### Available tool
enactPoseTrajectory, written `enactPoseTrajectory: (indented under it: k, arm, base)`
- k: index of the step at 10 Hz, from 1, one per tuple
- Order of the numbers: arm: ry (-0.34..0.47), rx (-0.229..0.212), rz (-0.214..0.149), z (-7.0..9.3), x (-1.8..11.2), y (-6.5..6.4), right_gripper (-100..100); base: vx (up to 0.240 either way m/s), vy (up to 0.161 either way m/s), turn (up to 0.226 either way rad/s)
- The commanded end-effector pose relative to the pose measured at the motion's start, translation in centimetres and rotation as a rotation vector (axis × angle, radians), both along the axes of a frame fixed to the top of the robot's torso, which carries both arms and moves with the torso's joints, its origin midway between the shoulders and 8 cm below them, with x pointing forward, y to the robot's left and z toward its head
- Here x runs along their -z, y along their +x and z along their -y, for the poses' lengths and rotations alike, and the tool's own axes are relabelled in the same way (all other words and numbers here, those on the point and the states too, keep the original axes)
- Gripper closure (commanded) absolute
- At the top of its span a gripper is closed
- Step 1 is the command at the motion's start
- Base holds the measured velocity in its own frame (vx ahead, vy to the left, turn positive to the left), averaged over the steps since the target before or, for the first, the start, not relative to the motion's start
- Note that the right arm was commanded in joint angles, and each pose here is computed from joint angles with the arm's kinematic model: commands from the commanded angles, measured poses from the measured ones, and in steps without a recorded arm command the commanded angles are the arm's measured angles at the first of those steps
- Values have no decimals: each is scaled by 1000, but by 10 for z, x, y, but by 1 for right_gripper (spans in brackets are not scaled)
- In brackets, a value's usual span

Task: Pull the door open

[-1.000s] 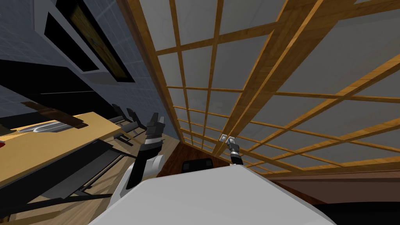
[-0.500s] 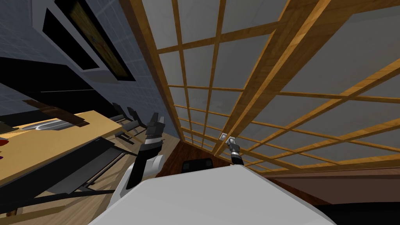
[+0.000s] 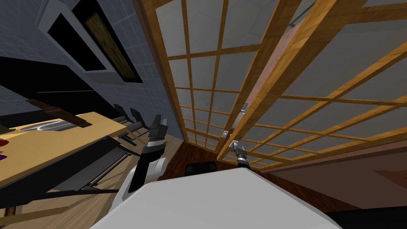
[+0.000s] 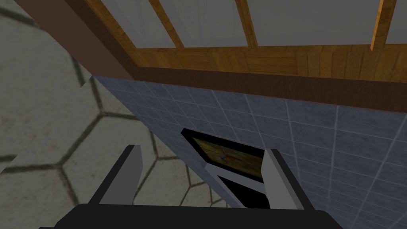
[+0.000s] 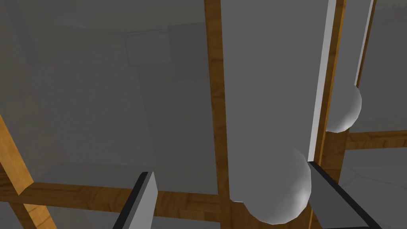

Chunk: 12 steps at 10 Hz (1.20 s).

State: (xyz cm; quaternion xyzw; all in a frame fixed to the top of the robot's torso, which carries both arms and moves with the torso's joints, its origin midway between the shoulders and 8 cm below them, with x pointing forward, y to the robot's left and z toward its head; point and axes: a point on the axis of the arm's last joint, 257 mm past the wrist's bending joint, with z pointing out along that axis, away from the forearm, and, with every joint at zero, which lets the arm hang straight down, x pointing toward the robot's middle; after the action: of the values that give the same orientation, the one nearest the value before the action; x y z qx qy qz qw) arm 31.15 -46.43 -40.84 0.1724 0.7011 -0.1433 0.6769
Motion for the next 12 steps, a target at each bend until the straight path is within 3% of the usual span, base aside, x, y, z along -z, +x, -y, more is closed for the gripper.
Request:
enactPoseTrajectory:
  k: [1,2,5,9,10,12]
  arm:
    - [-1,38,-21,19,9,-19,100]
    - [1,39,-23,18,10,-20,100]
    - [41,65,-21,32,14,-38,100]
    - [41,65,-21,32,14,-38,100]
    - [57,76,-19,38,16,-46,100]
    - [57,76,-19,38,16,-46,100]
  base:
    - [-115,22,-33]
    - [-37,23,-5]
    - [-94,37,-46]
    - [-29,6,-4]
    - [-50,19,-22]
    - [-44,5,-17]
